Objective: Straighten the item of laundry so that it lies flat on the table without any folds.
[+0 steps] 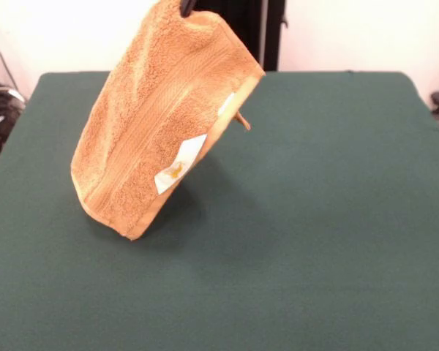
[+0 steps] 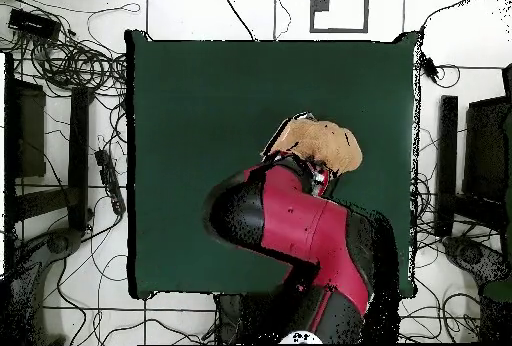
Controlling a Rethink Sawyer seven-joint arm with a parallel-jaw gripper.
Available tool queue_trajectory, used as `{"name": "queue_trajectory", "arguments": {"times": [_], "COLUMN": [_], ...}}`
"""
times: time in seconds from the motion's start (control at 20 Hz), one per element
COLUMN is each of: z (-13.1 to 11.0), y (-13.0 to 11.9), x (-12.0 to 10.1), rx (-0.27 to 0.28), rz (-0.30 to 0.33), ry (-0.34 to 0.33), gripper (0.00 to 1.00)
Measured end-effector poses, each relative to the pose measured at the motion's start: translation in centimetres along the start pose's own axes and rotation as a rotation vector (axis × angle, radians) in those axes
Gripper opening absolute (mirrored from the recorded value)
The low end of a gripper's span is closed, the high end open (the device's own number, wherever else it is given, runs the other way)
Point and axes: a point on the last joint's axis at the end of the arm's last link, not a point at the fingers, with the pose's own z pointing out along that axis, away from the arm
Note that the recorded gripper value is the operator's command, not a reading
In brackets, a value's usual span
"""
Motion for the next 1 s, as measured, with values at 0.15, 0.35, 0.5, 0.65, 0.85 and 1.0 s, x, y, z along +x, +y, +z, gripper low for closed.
{"name": "queue_trajectory", "arguments": {"times": [0.15, 0.35, 0.5, 0.65, 0.85, 1.0], "z": [0.8, 2.2, 3.0, 3.1, 2.2, 1.8], "y": [-1.3, -5.0, -8.2, -10.4, -10.4, -9.9], "x": [-1.0, -2.7, -3.4, -3.3, -2.0, -1.5], "rx": [-0.069, -0.132, -0.157, -0.174, -0.19, -0.198], "rz": [0.07, 0.177, 0.248, 0.298, 0.302, 0.295], "ry": [0.067, 0.17, 0.222, 0.239, 0.255, 0.259], "gripper": [0.0, 0.0, 0.0, 0.0, 0.0, 0.0]}}
